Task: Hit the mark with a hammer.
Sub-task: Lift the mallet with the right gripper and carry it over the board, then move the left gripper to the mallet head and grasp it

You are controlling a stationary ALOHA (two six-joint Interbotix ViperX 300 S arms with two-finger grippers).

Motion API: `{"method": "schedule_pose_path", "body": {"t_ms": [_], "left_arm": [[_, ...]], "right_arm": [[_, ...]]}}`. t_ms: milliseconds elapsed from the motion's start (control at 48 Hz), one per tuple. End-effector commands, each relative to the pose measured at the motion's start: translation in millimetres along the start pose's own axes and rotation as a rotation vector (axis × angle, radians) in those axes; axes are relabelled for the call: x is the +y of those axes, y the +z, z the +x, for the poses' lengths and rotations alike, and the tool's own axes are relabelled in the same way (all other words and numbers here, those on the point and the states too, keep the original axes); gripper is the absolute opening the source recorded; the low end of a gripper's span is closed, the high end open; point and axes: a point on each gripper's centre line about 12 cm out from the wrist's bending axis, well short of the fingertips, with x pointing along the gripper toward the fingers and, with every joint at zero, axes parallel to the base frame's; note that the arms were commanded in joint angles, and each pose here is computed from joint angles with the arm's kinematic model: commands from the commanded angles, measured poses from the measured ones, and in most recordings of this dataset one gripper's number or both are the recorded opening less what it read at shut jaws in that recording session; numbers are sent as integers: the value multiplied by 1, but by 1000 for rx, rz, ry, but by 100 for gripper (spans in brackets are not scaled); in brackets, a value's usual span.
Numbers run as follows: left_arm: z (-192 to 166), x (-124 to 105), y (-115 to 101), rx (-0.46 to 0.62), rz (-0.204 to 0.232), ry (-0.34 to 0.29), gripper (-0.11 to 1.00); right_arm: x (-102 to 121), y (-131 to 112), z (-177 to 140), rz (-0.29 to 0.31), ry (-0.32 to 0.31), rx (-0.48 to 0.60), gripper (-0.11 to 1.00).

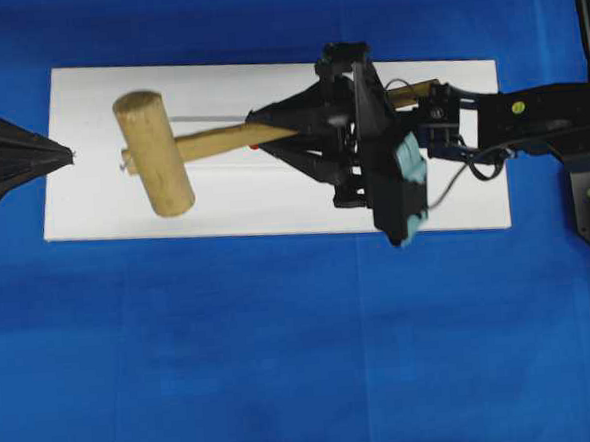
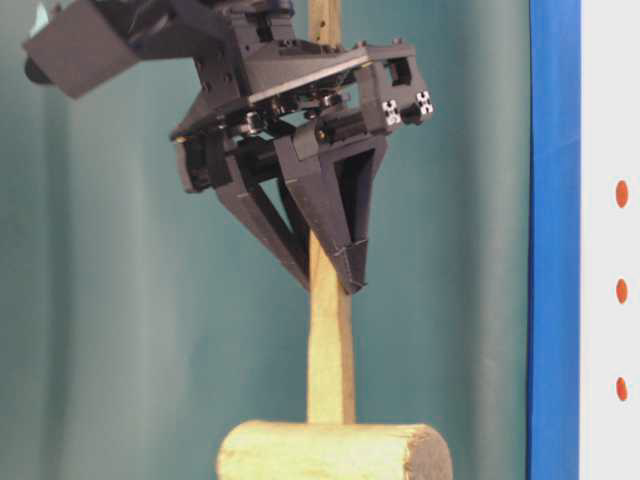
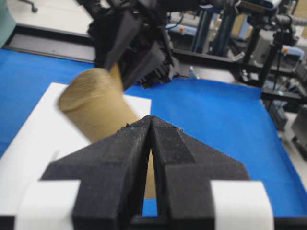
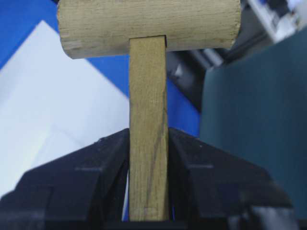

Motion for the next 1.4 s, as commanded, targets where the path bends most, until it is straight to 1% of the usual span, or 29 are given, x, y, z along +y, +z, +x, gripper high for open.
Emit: {"method": "schedule_pose_path", "body": {"t_ms": [0, 83, 146, 521, 563, 625, 730, 813, 876, 917, 959, 1126, 1376], "left_arm": [[1, 2, 5, -20, -29, 14, 0], [1, 6, 5, -22, -51, 30, 0], [1, 7, 5, -21, -59, 38, 0], [1, 8, 5, -18, -66, 44, 2], [1, 8, 5, -16, -74, 44, 6], [1, 8, 5, -17, -100, 44, 18], [1, 9, 4, -16, -152, 44, 49], [2, 9, 2, -7, -177, 46, 73], [3, 9, 2, -4, -180, 47, 86], [4, 9, 1, -2, -183, 48, 91], [5, 9, 1, -2, -185, 48, 93], [14, 11, -3, -12, -192, 49, 93], [47, 14, -7, -30, -191, 49, 93]], "right_arm": [[-12, 20, -7, -36, -56, -73, 10], [-10, 20, -8, -68, -59, -79, 10], [-9, 20, -8, -70, -59, -81, 10], [-8, 19, -9, -81, -58, -80, 10], [-7, 19, -9, -85, -57, -79, 10], [-8, 20, -9, -88, -61, -82, 10], [-8, 20, -9, -90, -63, -83, 10], [-9, 21, -9, -89, -68, -87, 10], [-9, 21, -9, -90, -68, -87, 10], [-9, 21, -8, -89, -69, -88, 10], [-9, 21, -9, -89, -71, -89, 10], [-11, 22, -8, -89, -76, -94, 10], [-11, 22, -8, -86, -77, -93, 10]]}}
